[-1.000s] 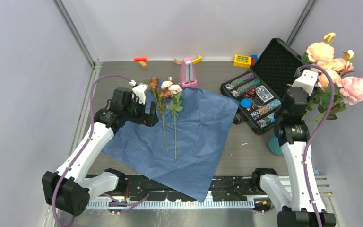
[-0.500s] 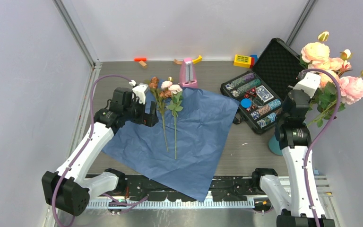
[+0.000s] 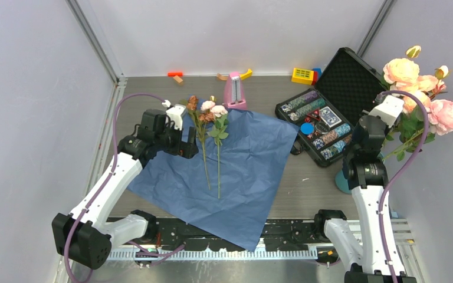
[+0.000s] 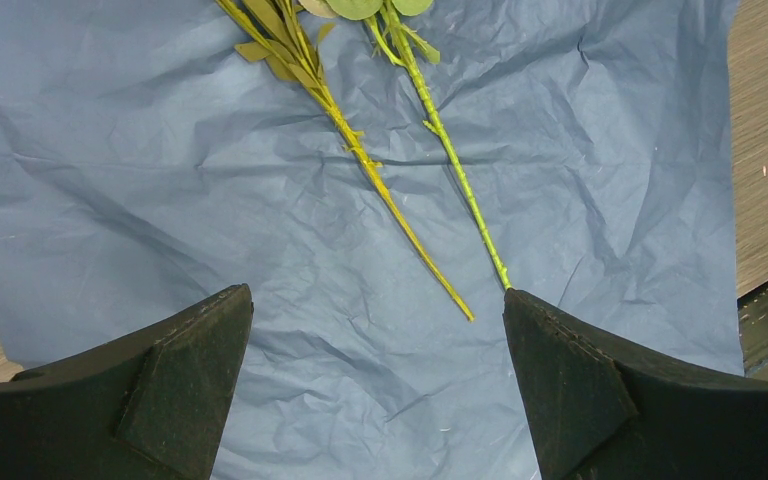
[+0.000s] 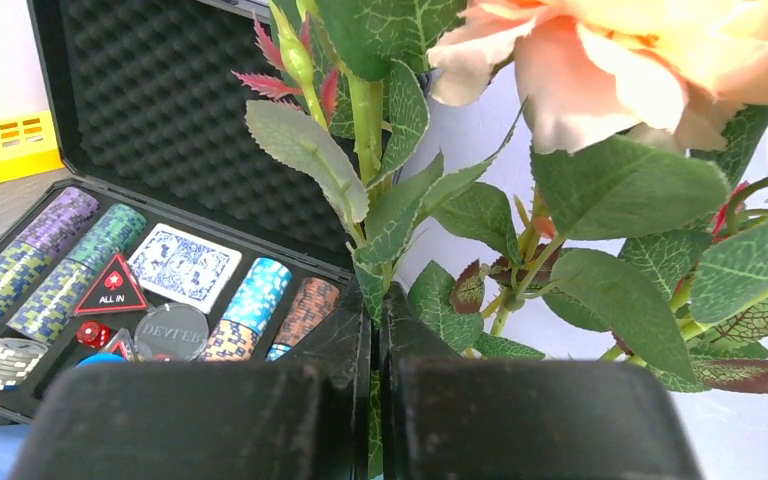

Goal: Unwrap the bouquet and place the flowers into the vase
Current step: Insert the fake flower into the vase.

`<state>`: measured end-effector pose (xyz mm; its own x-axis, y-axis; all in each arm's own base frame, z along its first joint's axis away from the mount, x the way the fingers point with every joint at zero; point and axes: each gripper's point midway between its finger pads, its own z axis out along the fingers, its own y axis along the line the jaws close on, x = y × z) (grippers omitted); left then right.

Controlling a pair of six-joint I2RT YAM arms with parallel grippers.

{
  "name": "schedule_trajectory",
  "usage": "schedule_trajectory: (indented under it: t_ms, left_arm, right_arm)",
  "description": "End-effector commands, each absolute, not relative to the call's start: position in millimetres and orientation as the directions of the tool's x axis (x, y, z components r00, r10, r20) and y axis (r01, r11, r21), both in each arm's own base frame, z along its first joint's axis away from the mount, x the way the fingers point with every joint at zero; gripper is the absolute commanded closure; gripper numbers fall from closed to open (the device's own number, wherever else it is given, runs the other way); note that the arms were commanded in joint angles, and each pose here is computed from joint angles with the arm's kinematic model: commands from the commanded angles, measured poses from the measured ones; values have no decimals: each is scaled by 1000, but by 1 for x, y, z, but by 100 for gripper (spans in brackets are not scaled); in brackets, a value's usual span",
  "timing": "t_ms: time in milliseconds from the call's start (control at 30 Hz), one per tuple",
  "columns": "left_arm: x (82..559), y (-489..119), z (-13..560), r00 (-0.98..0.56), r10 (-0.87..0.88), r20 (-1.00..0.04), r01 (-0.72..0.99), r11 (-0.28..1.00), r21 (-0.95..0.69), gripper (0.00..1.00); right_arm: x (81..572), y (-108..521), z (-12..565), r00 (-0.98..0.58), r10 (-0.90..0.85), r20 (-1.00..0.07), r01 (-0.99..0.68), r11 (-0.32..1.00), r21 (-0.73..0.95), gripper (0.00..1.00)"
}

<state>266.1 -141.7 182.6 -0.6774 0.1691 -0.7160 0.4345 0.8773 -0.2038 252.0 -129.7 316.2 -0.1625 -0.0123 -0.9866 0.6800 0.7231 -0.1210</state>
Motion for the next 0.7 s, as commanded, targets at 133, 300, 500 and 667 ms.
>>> schedule_trajectory:
  t_ms: [133,300,500,667]
  left_arm:
    - [266,-143,191,-646,177,-743,456,869,-190,0]
    - [265,-144,190,-647,178,-741,458,868,-191,0]
    - [265,-144,189,-650,180,-739,458,868,-192,0]
    - [266,-145,189,-651,181,-737,460,867,-192,0]
  right_arm:
    - [255,-132,301,-160,39,-986,712,697,-88,95]
    - [256,-132,299,-153,49,-987,714,696,-76,88]
    - [254,-131,305,-129,54,-990,710,702,-54,77]
    - [257,-124,305,-133,69,-989,680,732,-40,65]
